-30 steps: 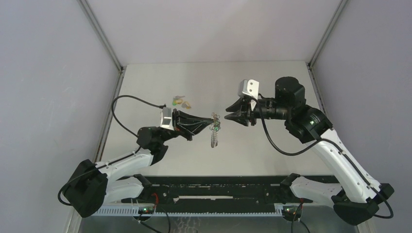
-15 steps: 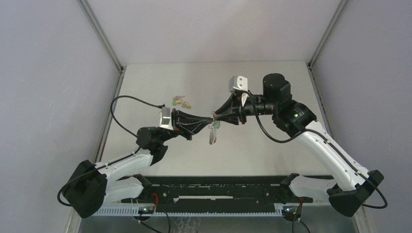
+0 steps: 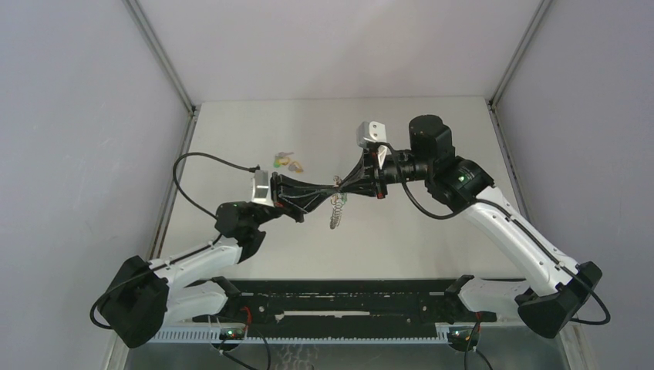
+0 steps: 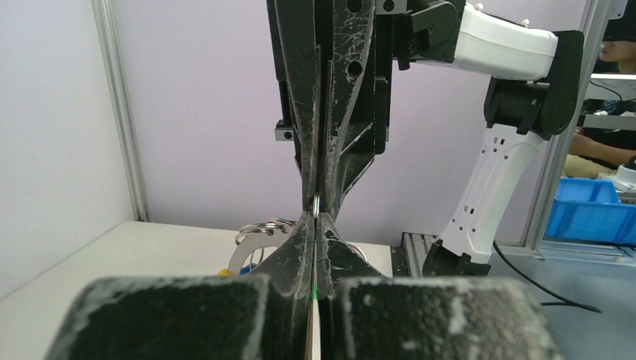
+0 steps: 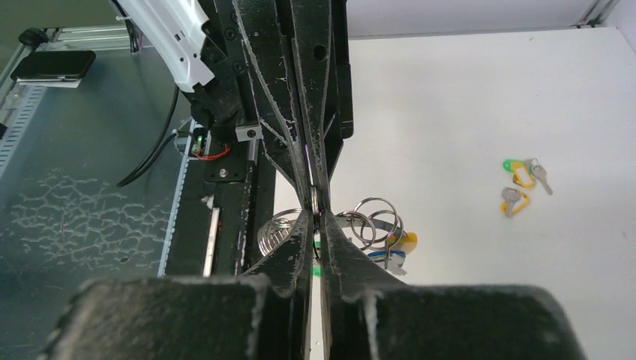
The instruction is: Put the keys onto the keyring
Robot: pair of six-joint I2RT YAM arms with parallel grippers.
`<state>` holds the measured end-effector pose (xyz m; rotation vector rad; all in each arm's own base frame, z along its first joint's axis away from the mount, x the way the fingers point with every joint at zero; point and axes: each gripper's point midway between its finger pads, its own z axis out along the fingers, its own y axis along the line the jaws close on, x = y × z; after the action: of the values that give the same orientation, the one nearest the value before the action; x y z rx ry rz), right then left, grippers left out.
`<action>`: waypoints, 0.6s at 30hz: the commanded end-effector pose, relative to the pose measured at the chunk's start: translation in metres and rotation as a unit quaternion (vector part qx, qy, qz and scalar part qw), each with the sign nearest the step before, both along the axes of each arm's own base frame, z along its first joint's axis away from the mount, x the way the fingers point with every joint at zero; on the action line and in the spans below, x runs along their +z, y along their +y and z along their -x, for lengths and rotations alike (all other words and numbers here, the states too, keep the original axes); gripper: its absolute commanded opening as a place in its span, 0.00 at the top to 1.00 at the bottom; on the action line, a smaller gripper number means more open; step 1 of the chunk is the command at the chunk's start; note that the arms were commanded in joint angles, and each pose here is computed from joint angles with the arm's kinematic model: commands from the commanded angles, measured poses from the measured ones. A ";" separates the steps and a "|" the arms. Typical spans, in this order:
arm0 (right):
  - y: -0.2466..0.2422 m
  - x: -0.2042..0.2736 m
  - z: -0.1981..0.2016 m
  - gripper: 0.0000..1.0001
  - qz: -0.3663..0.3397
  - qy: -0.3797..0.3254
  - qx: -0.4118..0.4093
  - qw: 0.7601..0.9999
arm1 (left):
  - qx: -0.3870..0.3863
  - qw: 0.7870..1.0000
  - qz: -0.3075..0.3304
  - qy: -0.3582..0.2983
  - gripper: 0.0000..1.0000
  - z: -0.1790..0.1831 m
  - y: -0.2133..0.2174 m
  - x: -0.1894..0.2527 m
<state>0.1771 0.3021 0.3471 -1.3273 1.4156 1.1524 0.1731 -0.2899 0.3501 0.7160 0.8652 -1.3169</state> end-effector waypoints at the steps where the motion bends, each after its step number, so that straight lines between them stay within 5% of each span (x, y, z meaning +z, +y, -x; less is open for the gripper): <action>1: -0.004 0.010 0.000 1.00 -0.009 -0.019 -0.007 1.000 | 0.017 0.998 0.045 -0.044 0.96 0.006 0.012 0.033; 9: -0.031 0.007 -0.007 1.00 0.080 -0.068 -0.062 0.993 | 0.046 0.998 -0.035 -0.002 0.63 -0.013 0.002 -0.008; 18: -0.040 -0.014 -0.015 1.00 0.258 -0.138 -0.096 0.951 | 0.046 0.995 -0.086 0.000 0.56 -0.018 -0.006 -0.022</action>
<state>0.1792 0.2796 0.3542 -1.4904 1.5507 0.7204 0.1908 -0.2943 0.3118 0.7652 1.0531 -1.2054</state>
